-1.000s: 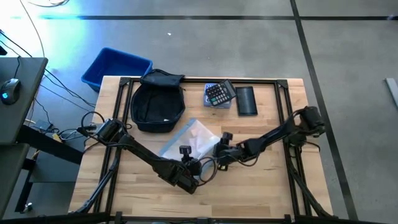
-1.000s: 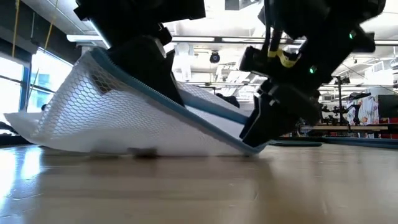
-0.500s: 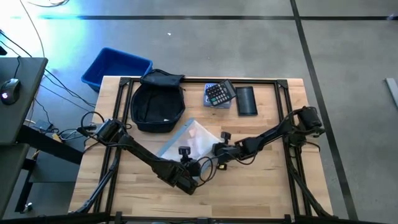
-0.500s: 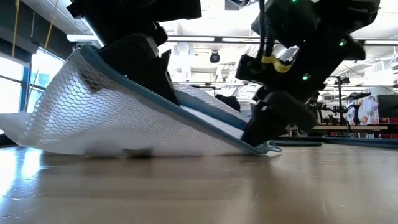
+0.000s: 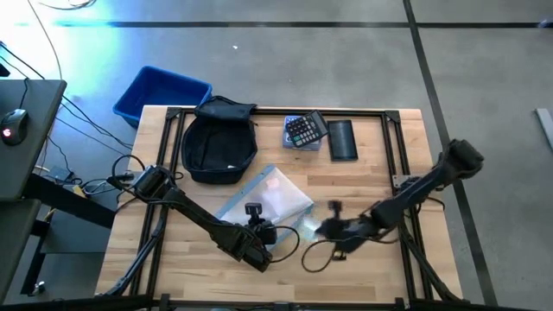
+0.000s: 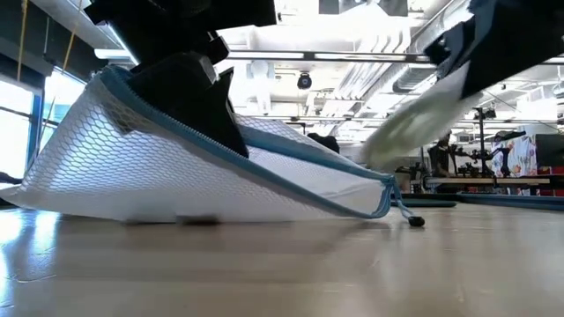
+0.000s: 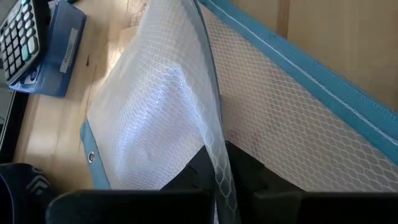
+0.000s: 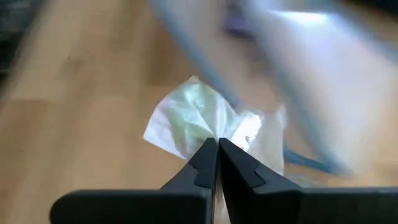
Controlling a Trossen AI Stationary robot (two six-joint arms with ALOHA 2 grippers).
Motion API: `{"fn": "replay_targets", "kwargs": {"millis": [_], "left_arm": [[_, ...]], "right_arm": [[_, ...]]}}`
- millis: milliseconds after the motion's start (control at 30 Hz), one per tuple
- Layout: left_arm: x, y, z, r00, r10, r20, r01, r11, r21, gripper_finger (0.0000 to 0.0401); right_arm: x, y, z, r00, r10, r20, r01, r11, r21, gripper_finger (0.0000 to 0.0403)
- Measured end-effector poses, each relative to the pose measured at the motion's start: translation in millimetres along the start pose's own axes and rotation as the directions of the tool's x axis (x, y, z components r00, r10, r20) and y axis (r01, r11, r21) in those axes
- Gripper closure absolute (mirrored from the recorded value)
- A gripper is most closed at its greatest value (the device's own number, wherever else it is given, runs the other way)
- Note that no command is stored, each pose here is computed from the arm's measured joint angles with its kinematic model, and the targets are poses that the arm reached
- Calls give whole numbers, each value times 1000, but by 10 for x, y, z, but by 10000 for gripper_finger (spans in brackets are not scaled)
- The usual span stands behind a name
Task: Unpack backpack
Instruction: Remove the green headphones from the blue zipper bag, then remove the white playing cards box from the blue zipper bag
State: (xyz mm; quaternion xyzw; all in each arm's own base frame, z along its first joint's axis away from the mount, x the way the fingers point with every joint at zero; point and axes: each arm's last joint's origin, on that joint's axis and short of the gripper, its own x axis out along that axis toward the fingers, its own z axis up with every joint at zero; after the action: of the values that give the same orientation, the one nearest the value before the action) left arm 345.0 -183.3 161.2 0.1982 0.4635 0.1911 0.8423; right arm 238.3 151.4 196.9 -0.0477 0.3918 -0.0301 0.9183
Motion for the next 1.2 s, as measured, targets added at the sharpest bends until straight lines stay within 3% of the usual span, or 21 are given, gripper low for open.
{"fn": "replay_targets", "kwargs": {"millis": [67,133,233,333,500,700,800,933,1000,1133,1200], "left_arm": [[1,1,3,1000,0,1,0,1000,-2,401],[1,0,4,1000,0,2,0,1000,-2,401],[2,0,8,1000,-2,5,2,1000,-5,401],[3,1,10,1000,-1,6,1,1000,-6,401],[4,0,14,1000,-1,9,1,1000,-8,401],[3,-1,14,1000,0,10,0,1000,6,401],[3,-1,15,1000,0,11,0,1000,7,401],[3,-1,14,1000,0,11,0,1000,9,401],[3,-1,14,1000,0,11,0,1000,9,401],[3,-1,14,1000,0,11,0,1000,9,401],[-4,-8,12,1000,-1,12,1,1000,11,401]], "right_arm": [[-114,-99,-60,986,-167,-2,167,984,55,403],[-183,-239,-117,937,-348,-4,346,929,131,403],[-192,-488,-204,832,-552,-61,551,806,217,403],[-147,-817,-260,716,-679,-160,694,670,263,403],[59,-1434,-514,552,-757,-350,834,496,243,403],[283,-1947,-925,503,-707,-497,864,406,297,403],[246,-2095,-1042,441,-691,-572,897,342,279,397],[209,-2148,-1102,399,-682,-613,917,287,277,357],[208,-2141,-1100,398,-685,-610,918,293,269,324],[206,-2050,-1046,448,-681,-579,892,383,241,255],[218,-1929,-939,551,-638,-539,830,488,271,226]]}}
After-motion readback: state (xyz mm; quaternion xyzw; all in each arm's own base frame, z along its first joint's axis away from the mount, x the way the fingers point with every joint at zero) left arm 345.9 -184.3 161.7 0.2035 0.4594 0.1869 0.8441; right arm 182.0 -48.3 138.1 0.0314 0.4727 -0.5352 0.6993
